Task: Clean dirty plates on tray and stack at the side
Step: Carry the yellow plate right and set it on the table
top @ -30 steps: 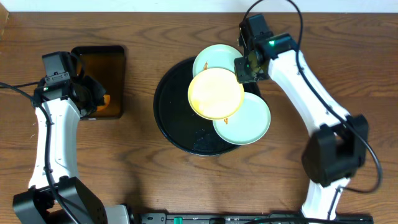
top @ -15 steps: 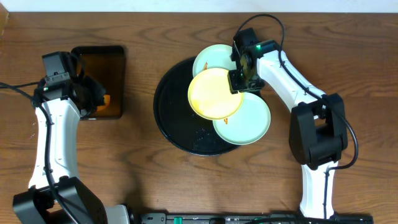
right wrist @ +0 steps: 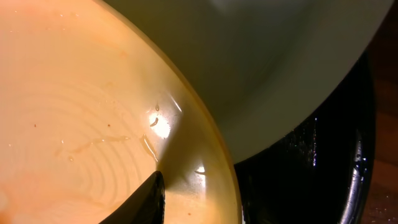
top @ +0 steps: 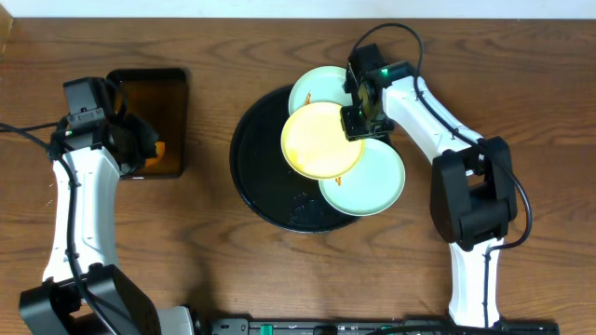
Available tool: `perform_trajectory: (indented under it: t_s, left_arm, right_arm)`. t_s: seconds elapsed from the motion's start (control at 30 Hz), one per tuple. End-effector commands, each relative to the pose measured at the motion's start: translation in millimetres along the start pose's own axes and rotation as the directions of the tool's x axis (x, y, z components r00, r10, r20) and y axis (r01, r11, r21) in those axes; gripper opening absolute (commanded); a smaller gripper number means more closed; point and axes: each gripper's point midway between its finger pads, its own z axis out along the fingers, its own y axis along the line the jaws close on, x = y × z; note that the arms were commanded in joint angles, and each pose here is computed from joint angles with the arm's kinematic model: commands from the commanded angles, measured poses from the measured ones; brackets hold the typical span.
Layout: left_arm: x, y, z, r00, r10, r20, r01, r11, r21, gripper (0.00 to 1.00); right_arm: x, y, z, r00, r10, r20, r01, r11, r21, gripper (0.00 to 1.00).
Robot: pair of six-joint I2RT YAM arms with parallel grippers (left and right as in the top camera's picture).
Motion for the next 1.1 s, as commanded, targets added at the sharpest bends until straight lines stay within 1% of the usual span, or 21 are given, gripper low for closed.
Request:
perform_trajectory:
  t_s: [0.0, 0.03, 0.1, 0.17, 0.2, 0.23, 0.37, 0.47, 0.73, 0.9, 1.07]
  left_arm:
    - [-1.5, 1.0, -0.1, 1.0, 0.014, 0.003, -0.014, 1.0, -0.002, 0.09]
    - [-1.5, 1.0, -0.1, 1.0, 0.014, 0.003, -0.014, 1.0, -0.002, 0.09]
    - [-1.5, 1.0, -0.1, 1.0, 0.014, 0.003, -0.014, 1.0, -0.002, 0.09]
    - [-1.6, 0.9, -0.1, 1.0, 0.014, 0.004, -0.014, 1.0, -0.002, 0.09]
    - [-1.6, 0.9, -0.1, 1.0, 0.014, 0.004, -0.014, 1.0, -0.002, 0.09]
    - [-1.5, 1.0, -0.1, 1.0, 0.014, 0.003, -0.014, 1.0, -0.002, 0.09]
    - [-1.5, 1.0, -0.1, 1.0, 0.014, 0.003, -0.014, 1.0, -0.002, 0.09]
    - [-1.5, 1.0, -0.1, 1.0, 0.014, 0.003, -0.014, 1.0, -0.002, 0.09]
    - [-1.5, 1.0, -0.1, 1.0, 0.014, 0.003, -0.014, 1.0, -0.002, 0.09]
    - [-1.5, 1.0, -0.1, 1.0, 0.014, 0.003, -0.014, 1.0, -0.002, 0.09]
    - [-1.5, 1.0, -0.1, 1.0, 0.014, 0.003, -0.014, 1.0, -0.002, 0.09]
  right_arm:
    - [4.9, -6.6, 8.7, 1.0, 0.011, -0.029, -0.011, 1.0, 0.003, 0.38]
    - [4.9, -6.6, 8.8, 0.999, 0.012, -0.03, -0.011, 1.0, 0.003, 0.37]
    - [4.0, -6.5, 8.8, 1.0, 0.011, -0.026, -0.011, 1.0, 0.003, 0.29]
    - [2.5, -6.2, 8.9, 1.0, 0.011, -0.02, -0.011, 1.0, 0.001, 0.15]
    - [2.0, -6.1, 8.9, 1.0, 0.01, -0.018, -0.01, 1.0, 0.001, 0.04]
    - [1.3, -6.2, 8.9, 1.0, 0.01, -0.015, -0.01, 1.0, 0.001, 0.02]
    - [-4.6, -5.3, 4.9, 1.0, 0.016, 0.011, -0.016, 1.0, -0.004, 0.01]
    - [-14.6, -1.7, -9.0, 0.999, 0.011, 0.053, -0.01, 1.0, -0.012, 0.02]
    - [-38.1, 17.8, -82.7, 0.977, 0.007, 0.211, 0.018, 0.993, -0.116, 0.01]
    - [-45.2, -9.3, -116.6, 0.957, 0.098, 0.271, -0.064, 0.989, -0.131, 0.01]
    - [-47.1, -56.5, -128.7, 0.939, 0.209, 0.272, -0.167, 0.971, -0.172, 0.02]
